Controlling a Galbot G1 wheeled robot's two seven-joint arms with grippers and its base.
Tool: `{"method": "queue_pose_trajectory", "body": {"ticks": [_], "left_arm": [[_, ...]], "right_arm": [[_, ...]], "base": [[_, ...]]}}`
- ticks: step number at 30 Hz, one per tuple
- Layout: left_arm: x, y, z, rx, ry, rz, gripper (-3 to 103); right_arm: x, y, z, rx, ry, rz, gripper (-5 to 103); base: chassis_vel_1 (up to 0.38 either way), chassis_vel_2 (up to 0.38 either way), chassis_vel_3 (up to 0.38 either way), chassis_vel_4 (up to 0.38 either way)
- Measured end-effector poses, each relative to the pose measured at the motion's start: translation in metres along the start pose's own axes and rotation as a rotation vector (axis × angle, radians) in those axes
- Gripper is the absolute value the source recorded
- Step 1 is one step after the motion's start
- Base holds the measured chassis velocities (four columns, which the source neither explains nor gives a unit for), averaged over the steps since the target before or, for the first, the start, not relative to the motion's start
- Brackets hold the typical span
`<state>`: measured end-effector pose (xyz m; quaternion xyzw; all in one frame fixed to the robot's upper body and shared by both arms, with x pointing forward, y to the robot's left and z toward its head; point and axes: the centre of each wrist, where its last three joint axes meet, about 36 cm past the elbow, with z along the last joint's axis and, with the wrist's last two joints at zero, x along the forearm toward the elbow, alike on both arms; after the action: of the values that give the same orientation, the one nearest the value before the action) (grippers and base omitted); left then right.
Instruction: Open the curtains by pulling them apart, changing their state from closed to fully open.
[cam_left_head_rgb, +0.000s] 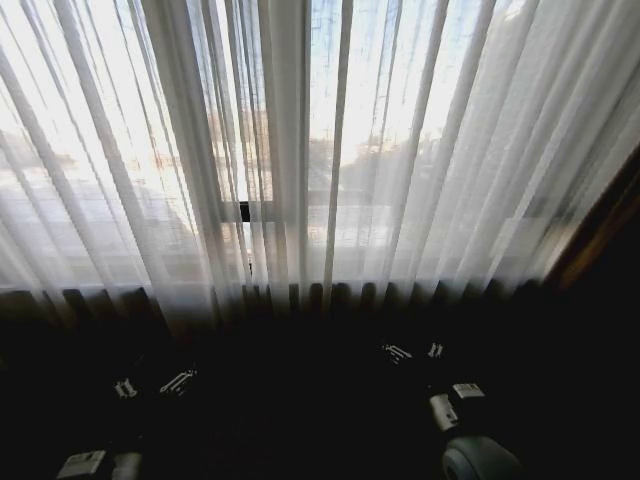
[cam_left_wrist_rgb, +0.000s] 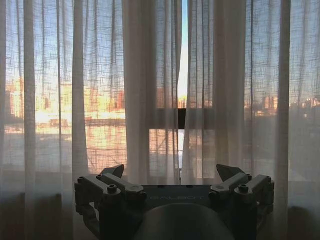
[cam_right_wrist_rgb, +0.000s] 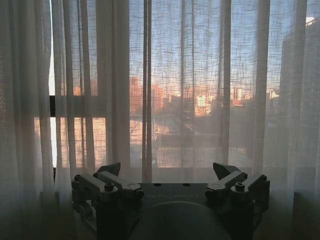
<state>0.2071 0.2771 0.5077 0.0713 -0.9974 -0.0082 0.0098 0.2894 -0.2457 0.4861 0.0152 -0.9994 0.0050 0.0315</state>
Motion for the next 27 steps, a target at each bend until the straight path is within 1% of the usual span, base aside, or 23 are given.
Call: {"method": "queue_pose_trajectory", "body": {"ticks": [8,14,27], "left_arm": [[-0.0001,-0.0005,0.0001,0.0,0.0,0.003,100],[0.0001,-0.0003,0.0013,0.0,0.001,0.002,100],[-0.0003,-0.0004,0.0014,0.001,0.0,0.004,100]], "right_arm": [[-0.0017,-0.0008,0.0009,0.0,-0.001,-0.017,100],[-0.0033,-0.0028,0.0035,0.022,0.0,-0.034,100],[-0.0031,-0.0031,0.0054,0.026,0.0,-0.031,100]], "base": [[0.0,0.0,0.0,0.0],[0.0,0.0,0.0,0.0],[-0.016,0.011,0.014,-0.009]]}}
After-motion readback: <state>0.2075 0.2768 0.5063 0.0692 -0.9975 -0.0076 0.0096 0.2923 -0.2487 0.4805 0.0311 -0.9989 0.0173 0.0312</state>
